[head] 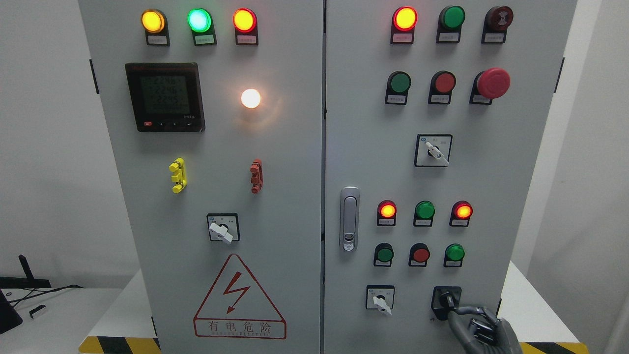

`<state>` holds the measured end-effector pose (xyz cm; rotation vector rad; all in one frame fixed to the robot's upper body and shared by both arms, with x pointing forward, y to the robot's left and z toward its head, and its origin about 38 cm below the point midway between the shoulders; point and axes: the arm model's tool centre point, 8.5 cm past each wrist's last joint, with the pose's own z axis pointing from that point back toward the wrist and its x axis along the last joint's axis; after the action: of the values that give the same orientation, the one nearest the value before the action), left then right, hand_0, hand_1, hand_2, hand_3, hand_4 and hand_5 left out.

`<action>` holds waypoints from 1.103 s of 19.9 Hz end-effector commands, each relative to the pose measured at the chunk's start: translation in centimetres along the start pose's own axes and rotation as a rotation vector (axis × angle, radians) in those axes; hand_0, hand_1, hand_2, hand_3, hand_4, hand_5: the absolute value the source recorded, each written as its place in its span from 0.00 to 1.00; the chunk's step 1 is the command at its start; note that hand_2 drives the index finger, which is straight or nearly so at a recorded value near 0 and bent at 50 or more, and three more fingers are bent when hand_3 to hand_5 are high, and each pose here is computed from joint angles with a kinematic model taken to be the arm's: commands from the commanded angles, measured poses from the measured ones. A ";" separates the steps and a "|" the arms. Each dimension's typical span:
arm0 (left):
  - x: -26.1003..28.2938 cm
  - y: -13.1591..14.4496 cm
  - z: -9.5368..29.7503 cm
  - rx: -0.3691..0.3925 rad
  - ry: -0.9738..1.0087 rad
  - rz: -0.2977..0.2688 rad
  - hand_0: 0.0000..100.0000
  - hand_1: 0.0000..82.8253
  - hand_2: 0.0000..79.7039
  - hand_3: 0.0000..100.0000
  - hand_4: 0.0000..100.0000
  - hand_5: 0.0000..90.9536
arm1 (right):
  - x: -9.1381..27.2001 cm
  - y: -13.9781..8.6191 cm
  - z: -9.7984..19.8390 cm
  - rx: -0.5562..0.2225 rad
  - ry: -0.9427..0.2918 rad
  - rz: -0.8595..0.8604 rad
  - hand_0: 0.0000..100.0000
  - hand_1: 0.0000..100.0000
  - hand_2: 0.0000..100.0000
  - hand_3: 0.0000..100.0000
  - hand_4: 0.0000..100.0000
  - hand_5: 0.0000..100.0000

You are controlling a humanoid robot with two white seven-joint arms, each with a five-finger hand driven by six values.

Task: Trip black knob to open circuit
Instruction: 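Close the right hand's fingers around the black knob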

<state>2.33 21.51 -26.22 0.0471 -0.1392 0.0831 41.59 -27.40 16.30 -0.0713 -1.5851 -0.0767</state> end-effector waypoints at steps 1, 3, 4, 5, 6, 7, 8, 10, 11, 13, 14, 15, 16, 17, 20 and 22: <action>0.0 -0.1 0.0 -0.002 -0.002 -0.030 0.12 0.47 0.00 0.00 0.00 0.00 | -0.2 -0.1 -0.1 0.006 0.007 0.015 0.38 0.75 0.49 1.00 0.96 0.89; 0.0 0.0 0.0 -0.001 -0.002 -0.030 0.12 0.47 0.00 0.00 0.00 0.00 | -0.2 -0.1 -0.1 0.006 0.007 0.015 0.38 0.75 0.49 1.00 0.96 0.89; 0.0 0.0 0.0 -0.001 -0.002 -0.030 0.12 0.47 0.00 0.00 0.00 0.00 | -0.2 -0.1 -0.1 0.006 0.007 0.015 0.38 0.75 0.49 1.00 0.96 0.89; 0.0 0.0 0.0 -0.001 -0.002 -0.030 0.12 0.47 0.00 0.00 0.00 0.00 | -0.3 -0.1 -0.1 0.004 0.010 0.015 0.38 0.75 0.49 1.00 0.96 0.88; 0.0 0.0 0.0 -0.001 -0.002 -0.030 0.12 0.47 0.00 0.00 0.00 0.00 | -0.3 -0.1 -0.1 0.006 0.010 0.015 0.38 0.75 0.49 1.00 0.96 0.88; 0.0 0.0 0.0 -0.001 -0.002 -0.030 0.12 0.47 0.00 0.00 0.00 0.00 | -0.3 -0.1 -0.1 0.004 0.008 0.015 0.38 0.75 0.49 1.00 0.96 0.88; 0.0 0.0 0.0 -0.001 -0.002 -0.030 0.12 0.47 0.00 0.00 0.00 0.00 | -0.3 0.0 -0.1 0.006 0.009 0.013 0.38 0.75 0.49 1.00 0.96 0.88; 0.0 0.0 0.0 -0.001 -0.002 -0.030 0.12 0.47 0.00 0.00 0.00 0.00 | -0.3 0.0 -0.1 0.006 0.009 0.013 0.39 0.75 0.49 1.00 0.96 0.89; 0.0 -0.1 0.0 -0.002 -0.002 -0.030 0.12 0.47 0.00 0.00 0.00 0.00 | -0.3 -0.1 0.0 0.005 0.009 0.014 0.39 0.75 0.49 1.00 0.96 0.89; 0.0 0.0 0.0 -0.001 -0.002 -0.030 0.12 0.47 0.00 0.00 0.00 0.00 | -0.3 -0.1 0.0 0.004 0.008 0.015 0.39 0.75 0.49 1.00 0.96 0.89; 0.0 0.0 0.0 -0.001 -0.002 -0.030 0.12 0.47 0.00 0.00 0.00 0.00 | -0.2 -0.1 0.0 0.004 0.007 0.015 0.39 0.75 0.49 1.00 0.96 0.89; 0.0 -0.1 0.0 -0.002 -0.002 -0.030 0.12 0.47 0.00 0.00 0.00 0.00 | -0.2 -0.1 0.0 0.004 0.007 0.015 0.39 0.75 0.49 1.00 0.96 0.89; 0.0 -0.1 0.0 -0.002 -0.002 -0.030 0.12 0.47 0.00 0.00 0.00 0.00 | -0.2 -0.1 0.1 0.005 0.005 0.013 0.39 0.75 0.49 1.00 0.96 0.89; 0.0 0.0 0.0 -0.001 -0.002 -0.030 0.12 0.47 0.00 0.00 0.00 0.00 | -0.2 0.0 0.1 0.006 0.006 0.014 0.39 0.75 0.49 1.00 0.96 0.89; 0.0 0.0 0.0 -0.001 -0.002 -0.030 0.12 0.47 0.00 0.00 0.00 0.00 | -0.2 0.0 0.1 0.005 0.004 0.014 0.39 0.75 0.49 1.00 0.96 0.88; 0.0 0.0 0.0 -0.001 -0.002 -0.030 0.12 0.47 0.00 0.00 0.00 0.00 | -0.1 0.0 0.1 0.005 0.003 0.014 0.39 0.75 0.49 1.00 0.96 0.88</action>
<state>2.33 21.53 -26.21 0.0503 -0.1391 0.0833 41.57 -26.87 15.92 -0.0595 -1.5764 -0.0774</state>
